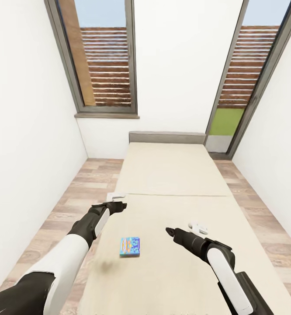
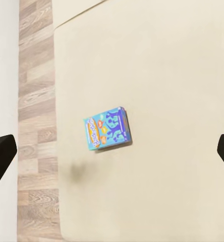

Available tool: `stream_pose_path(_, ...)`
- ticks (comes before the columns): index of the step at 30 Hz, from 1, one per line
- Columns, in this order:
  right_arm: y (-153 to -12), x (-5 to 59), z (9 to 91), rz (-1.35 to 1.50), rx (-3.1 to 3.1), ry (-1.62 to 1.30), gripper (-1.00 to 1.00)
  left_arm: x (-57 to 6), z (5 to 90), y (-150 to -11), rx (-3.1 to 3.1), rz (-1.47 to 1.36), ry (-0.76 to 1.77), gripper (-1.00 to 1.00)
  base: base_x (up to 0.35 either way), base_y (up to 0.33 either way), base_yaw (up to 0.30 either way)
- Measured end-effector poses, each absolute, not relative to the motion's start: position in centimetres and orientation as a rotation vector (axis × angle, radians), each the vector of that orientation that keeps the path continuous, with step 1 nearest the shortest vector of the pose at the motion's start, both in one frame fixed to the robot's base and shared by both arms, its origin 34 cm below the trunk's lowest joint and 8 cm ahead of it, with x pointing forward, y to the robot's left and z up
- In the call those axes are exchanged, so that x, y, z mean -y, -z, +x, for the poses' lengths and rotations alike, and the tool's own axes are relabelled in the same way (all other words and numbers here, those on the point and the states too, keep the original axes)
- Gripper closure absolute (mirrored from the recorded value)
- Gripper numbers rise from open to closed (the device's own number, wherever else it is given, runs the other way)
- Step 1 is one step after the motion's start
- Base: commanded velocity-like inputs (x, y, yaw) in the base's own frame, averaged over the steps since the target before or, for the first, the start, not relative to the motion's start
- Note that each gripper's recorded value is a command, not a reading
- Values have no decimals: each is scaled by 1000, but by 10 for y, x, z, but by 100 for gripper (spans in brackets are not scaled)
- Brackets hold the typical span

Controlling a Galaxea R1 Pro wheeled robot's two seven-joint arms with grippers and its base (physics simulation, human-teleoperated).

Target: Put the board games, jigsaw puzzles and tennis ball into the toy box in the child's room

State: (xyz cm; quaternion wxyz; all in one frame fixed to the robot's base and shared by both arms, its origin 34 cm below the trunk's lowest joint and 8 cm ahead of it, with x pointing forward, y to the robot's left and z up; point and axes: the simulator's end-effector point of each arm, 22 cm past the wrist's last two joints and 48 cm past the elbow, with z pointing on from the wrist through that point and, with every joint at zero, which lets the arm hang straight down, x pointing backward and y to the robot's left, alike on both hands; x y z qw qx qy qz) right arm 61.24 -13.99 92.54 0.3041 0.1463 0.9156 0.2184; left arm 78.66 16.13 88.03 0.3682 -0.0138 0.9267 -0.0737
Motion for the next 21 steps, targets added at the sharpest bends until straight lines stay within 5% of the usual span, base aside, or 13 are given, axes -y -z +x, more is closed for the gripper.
stream_pose_path(21,-908,140,610,401,-2458,-576,-100,-161,782,-857,-2414,-38,190,-100,0,0,-9)
